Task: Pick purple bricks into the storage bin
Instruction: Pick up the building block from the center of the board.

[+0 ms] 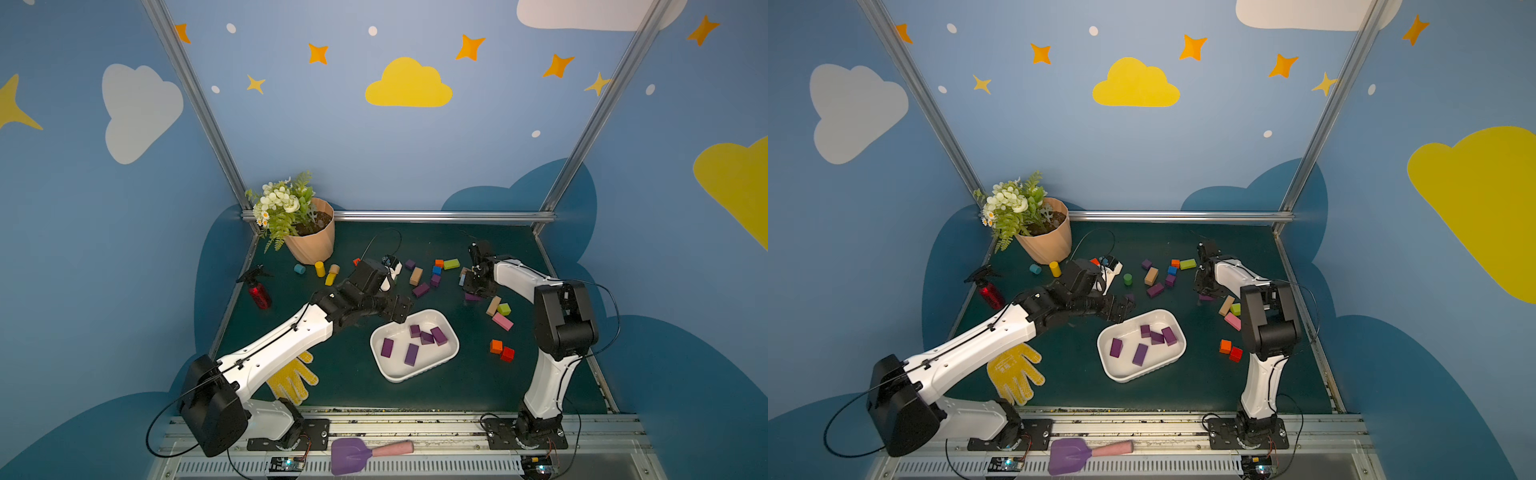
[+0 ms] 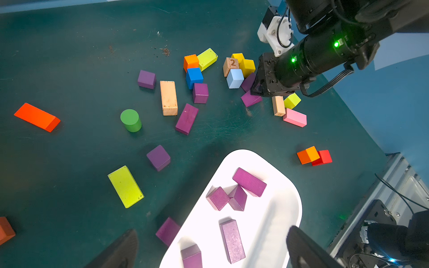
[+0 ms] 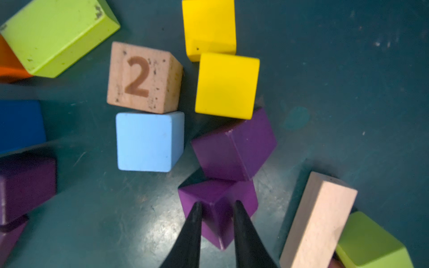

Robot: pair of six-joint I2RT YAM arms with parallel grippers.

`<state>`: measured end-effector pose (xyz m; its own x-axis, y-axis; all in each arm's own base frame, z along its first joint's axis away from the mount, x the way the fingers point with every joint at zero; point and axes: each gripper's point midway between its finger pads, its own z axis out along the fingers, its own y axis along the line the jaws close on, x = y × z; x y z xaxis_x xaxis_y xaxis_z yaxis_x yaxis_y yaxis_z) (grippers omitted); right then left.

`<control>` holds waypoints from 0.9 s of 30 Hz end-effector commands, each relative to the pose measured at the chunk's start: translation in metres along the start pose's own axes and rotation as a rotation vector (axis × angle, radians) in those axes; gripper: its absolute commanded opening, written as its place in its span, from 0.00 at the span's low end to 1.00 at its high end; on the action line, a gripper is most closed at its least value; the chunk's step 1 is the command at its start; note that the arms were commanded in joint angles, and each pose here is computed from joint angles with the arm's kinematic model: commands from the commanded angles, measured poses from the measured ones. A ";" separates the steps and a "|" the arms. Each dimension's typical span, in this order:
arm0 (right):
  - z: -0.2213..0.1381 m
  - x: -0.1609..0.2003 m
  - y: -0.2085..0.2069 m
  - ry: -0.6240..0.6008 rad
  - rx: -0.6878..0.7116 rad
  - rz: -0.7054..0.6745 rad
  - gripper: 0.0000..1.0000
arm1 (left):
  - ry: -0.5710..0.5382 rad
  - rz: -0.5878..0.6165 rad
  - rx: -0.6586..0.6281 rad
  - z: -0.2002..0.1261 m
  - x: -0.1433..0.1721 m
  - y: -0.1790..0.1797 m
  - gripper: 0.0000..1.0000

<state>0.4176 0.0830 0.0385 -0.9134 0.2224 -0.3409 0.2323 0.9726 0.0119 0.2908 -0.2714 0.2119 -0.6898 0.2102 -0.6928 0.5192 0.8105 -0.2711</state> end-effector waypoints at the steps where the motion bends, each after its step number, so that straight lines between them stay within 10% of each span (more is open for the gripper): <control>1: 0.001 0.021 -0.006 0.051 0.022 -0.038 0.22 | -0.023 -0.004 0.016 -0.002 -0.009 -0.003 1.00; 27: -0.075 0.065 0.011 0.009 0.035 -0.207 0.32 | -0.022 -0.004 0.007 -0.002 -0.009 -0.001 1.00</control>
<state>0.3408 0.1241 0.0636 -0.9537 0.0107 -0.3007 0.0321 0.9973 -0.0662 0.2918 -0.2707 0.2122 -0.6917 0.2050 -0.6925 0.5159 0.8113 -0.2751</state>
